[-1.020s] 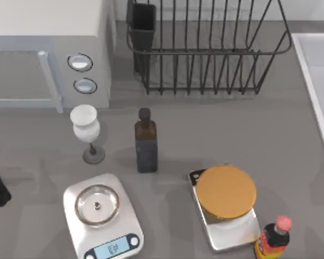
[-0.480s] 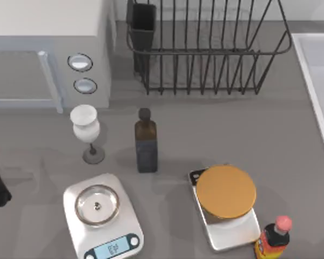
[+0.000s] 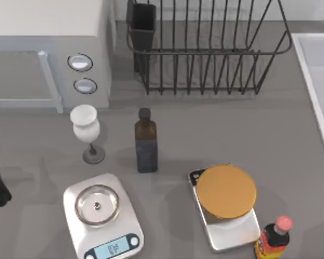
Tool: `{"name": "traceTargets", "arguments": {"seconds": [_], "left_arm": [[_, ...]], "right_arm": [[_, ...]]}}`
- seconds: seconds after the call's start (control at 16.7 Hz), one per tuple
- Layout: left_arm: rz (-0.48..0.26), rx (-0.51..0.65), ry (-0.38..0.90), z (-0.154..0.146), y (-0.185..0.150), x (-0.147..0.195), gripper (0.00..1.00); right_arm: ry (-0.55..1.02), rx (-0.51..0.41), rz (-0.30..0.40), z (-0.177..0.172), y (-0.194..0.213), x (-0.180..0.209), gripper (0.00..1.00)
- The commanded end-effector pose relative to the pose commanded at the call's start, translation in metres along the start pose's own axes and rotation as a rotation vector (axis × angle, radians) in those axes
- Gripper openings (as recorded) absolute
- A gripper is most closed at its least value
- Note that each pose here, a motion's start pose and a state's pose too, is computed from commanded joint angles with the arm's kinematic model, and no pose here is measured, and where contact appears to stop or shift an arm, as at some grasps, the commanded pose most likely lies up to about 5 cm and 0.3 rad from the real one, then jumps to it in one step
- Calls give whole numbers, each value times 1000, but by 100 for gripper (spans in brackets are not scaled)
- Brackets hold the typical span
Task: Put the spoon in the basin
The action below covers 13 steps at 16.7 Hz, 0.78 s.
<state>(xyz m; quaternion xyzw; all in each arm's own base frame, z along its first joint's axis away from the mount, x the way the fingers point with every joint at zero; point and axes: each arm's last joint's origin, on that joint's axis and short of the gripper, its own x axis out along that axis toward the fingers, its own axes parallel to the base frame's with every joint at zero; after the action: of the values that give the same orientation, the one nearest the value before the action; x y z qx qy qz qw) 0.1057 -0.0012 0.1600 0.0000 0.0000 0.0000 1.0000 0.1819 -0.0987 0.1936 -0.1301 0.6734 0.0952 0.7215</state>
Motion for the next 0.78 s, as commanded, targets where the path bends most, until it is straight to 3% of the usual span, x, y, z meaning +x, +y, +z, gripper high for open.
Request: {"name": "traceTargets", "arguments": {"seconds": [0.18, 0.54, 0.78], "left_arm": [[0, 0, 0, 0, 0, 0, 100], [0, 0, 0, 0, 0, 0, 100], [0, 0, 0, 0, 0, 0, 100]], "right_arm": [[50, -18, 56, 2, -12, 1, 100], [52, -23, 59, 3, -12, 2, 100], [55, -19, 63, 4, -13, 28, 100]]}}
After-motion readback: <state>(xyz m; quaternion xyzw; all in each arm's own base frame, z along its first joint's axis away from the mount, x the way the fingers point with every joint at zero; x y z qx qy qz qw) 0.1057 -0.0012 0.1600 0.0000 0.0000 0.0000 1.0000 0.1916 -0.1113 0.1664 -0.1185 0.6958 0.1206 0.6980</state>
